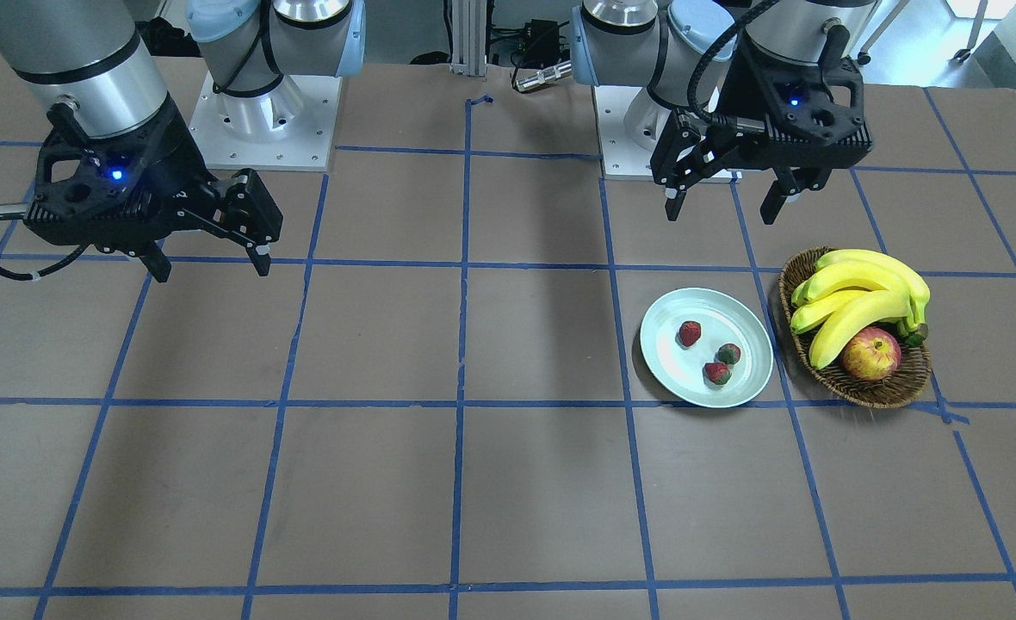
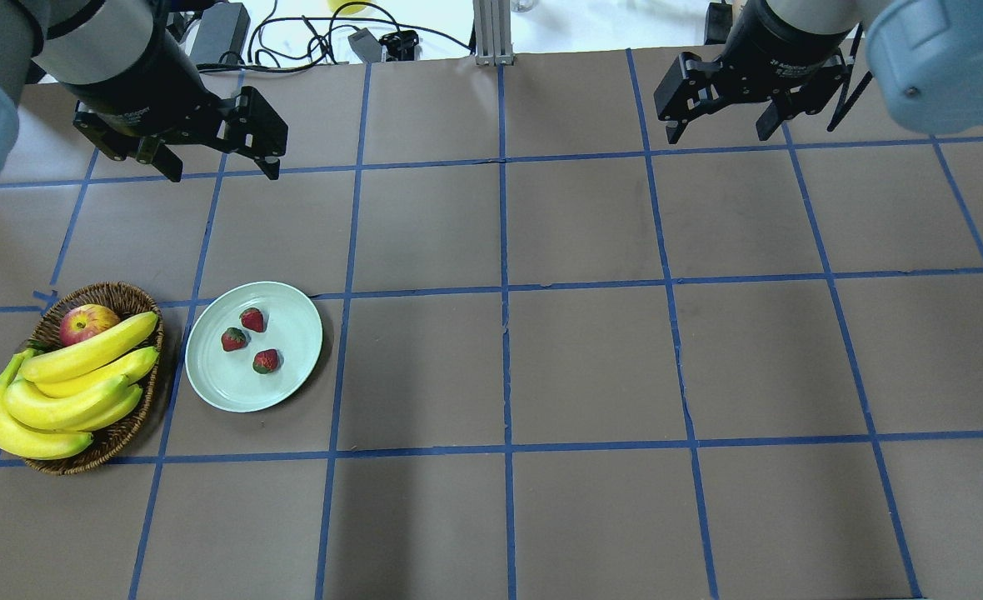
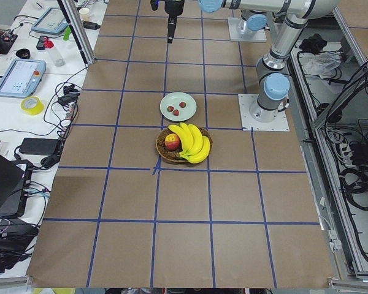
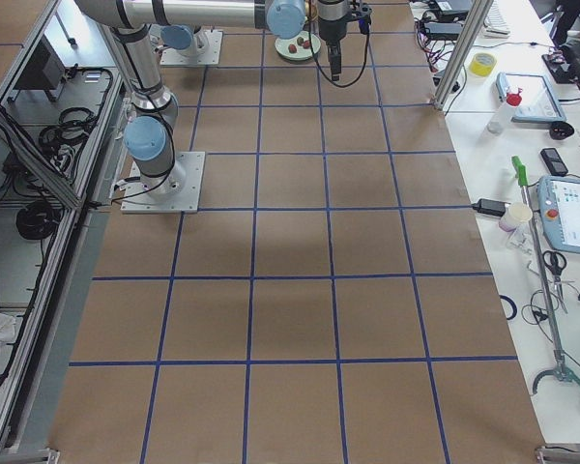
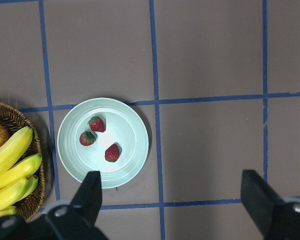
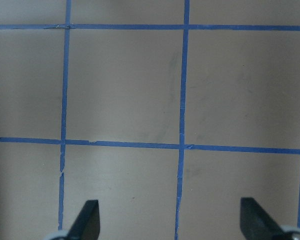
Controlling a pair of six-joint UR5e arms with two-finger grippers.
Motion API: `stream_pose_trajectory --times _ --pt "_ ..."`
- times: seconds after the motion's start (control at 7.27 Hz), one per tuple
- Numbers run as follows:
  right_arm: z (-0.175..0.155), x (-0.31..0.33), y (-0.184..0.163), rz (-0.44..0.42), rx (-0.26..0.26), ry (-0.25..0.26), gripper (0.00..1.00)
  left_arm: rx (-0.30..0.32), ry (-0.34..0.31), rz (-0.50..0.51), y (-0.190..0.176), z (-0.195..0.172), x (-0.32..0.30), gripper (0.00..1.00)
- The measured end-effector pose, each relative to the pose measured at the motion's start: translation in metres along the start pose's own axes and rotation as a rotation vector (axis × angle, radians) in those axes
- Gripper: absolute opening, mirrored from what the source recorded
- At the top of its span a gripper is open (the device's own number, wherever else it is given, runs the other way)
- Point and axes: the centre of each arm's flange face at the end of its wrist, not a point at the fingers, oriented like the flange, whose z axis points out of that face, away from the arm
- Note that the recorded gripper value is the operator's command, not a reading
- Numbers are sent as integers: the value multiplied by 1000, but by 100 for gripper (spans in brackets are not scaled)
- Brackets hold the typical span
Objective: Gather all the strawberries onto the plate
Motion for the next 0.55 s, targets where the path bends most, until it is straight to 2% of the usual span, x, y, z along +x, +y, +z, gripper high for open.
stream_pose_trajectory --times 0.55 --pt "0 0 0 0 -1 0 100 -17 2 10 0 11 -1 100"
